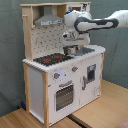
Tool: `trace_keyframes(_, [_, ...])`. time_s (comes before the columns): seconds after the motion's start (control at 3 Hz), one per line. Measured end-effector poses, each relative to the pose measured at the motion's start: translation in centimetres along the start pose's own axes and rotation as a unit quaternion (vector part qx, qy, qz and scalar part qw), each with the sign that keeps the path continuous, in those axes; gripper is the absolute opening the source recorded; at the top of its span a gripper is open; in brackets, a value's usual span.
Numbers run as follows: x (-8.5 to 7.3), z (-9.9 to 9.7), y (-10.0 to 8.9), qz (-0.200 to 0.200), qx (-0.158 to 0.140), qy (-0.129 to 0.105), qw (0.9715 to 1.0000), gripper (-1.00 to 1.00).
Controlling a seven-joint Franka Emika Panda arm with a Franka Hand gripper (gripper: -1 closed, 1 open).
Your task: Play with the kitchen
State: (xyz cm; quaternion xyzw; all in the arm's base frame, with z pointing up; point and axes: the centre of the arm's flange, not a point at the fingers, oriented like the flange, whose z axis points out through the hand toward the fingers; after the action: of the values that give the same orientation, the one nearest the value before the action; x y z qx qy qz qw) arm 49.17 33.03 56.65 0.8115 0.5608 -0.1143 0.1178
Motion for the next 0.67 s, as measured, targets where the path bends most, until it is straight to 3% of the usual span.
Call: trace_keyframes(0.67, [-3.6, 2.0, 0.4, 0.006, -0.004, 0.006, 1.0000, -1.00])
